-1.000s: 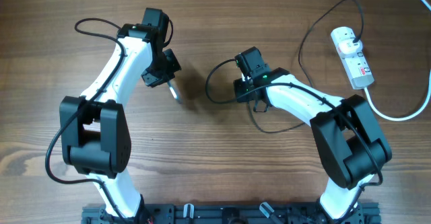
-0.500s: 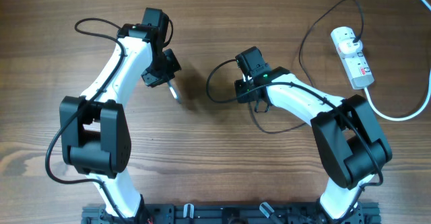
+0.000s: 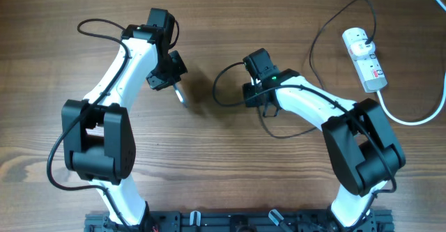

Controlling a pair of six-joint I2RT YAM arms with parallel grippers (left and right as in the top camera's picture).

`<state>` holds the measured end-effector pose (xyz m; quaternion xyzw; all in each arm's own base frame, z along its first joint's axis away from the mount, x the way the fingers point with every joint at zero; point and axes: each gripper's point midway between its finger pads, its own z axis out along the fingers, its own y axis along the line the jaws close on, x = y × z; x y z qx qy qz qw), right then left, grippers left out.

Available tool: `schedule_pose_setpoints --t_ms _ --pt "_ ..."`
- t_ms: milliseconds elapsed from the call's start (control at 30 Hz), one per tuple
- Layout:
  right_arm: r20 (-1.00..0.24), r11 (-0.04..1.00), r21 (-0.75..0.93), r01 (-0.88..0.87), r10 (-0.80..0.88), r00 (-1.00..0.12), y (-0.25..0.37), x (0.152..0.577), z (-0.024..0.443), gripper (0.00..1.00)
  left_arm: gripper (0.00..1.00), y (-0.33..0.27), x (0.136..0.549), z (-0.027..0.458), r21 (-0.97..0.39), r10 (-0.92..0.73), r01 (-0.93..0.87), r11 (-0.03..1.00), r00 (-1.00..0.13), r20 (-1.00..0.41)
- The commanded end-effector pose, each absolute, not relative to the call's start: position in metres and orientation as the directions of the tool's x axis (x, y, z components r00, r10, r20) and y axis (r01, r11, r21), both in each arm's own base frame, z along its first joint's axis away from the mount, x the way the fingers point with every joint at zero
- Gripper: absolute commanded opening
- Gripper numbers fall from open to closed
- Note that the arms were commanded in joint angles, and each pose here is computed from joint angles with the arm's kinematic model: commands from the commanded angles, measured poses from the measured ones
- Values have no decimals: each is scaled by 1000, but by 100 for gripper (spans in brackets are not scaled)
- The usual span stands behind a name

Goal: Plug charger to phone and switch on socket
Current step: 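Lift the USB-C plug off the table with the right gripper, then raise the phone with the left gripper and bring the plug toward it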

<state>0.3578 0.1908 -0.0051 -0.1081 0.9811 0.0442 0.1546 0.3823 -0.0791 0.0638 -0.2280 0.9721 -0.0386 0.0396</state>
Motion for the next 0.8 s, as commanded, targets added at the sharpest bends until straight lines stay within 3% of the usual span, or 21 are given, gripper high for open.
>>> schedule_pose_setpoints --t_ms 0,167,433,500,600,767 --pt "-138 978 26 -205 -200 -970 172 318 -49 21 4 -76 383 75 -110 -461 -452 885 -883 -83" --pt "-131 979 24 -204 -199 -971 172 316 -49 24 4 -76 383 75 -110 -461 -452 885 -883 -83" --pt "-128 979 23 -204 -199 -972 171 315 -49 14 4 -76 383 75 -110 -461 -452 885 -883 -84" --pt "-129 979 23 -204 -200 -971 171 316 -49 4 4 -76 383 75 -110 -461 -452 885 -883 -84" --pt "-131 971 47 -234 -226 -965 176 316 -48 4 4 -76 383 75 -108 -461 -452 886 -884 -83" --pt "-170 915 256 -313 -276 -946 199 320 -9 4 4 -81 385 76 -138 -461 -448 883 -884 -75"
